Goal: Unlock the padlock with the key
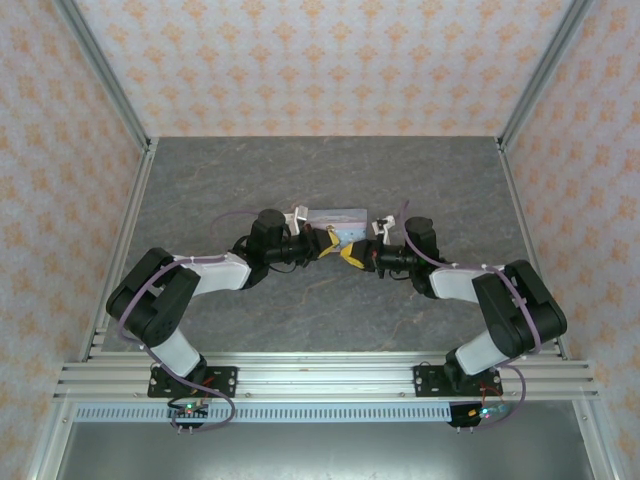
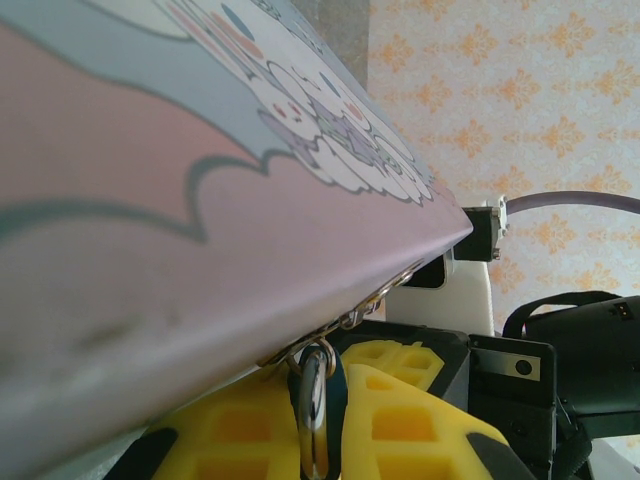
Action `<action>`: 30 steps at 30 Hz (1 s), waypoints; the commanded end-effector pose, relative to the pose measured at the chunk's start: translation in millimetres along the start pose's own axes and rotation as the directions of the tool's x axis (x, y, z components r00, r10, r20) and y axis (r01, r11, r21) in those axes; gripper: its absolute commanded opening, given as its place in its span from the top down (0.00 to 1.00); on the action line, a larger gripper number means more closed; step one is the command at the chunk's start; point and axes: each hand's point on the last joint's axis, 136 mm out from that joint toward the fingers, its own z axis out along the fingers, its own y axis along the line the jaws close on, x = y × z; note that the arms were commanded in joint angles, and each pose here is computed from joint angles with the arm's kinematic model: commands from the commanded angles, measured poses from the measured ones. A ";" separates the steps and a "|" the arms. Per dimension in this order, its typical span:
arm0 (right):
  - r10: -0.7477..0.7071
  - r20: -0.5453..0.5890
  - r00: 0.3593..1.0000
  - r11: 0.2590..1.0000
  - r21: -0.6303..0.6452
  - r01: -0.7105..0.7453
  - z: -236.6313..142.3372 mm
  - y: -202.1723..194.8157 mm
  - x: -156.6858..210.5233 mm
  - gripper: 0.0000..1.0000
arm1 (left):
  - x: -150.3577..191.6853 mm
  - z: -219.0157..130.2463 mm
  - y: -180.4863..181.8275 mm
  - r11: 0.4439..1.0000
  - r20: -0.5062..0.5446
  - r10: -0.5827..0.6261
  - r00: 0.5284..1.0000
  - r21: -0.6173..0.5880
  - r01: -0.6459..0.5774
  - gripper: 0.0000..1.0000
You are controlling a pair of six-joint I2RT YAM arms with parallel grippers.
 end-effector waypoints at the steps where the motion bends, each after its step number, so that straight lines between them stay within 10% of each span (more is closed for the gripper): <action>1: -0.061 0.003 0.998 0.998 -0.035 0.061 3.0 15.3 -10.2 1.00 | -5.5 -0.3 -26.8 0.995 -0.004 0.063 0.998 0.075 -0.062 1.00; 30: -0.042 0.028 0.999 0.998 -0.045 0.043 5.2 13.2 -31.1 1.00 | -0.9 -6.5 -31.2 0.993 -0.010 0.084 0.996 0.084 -0.083 1.00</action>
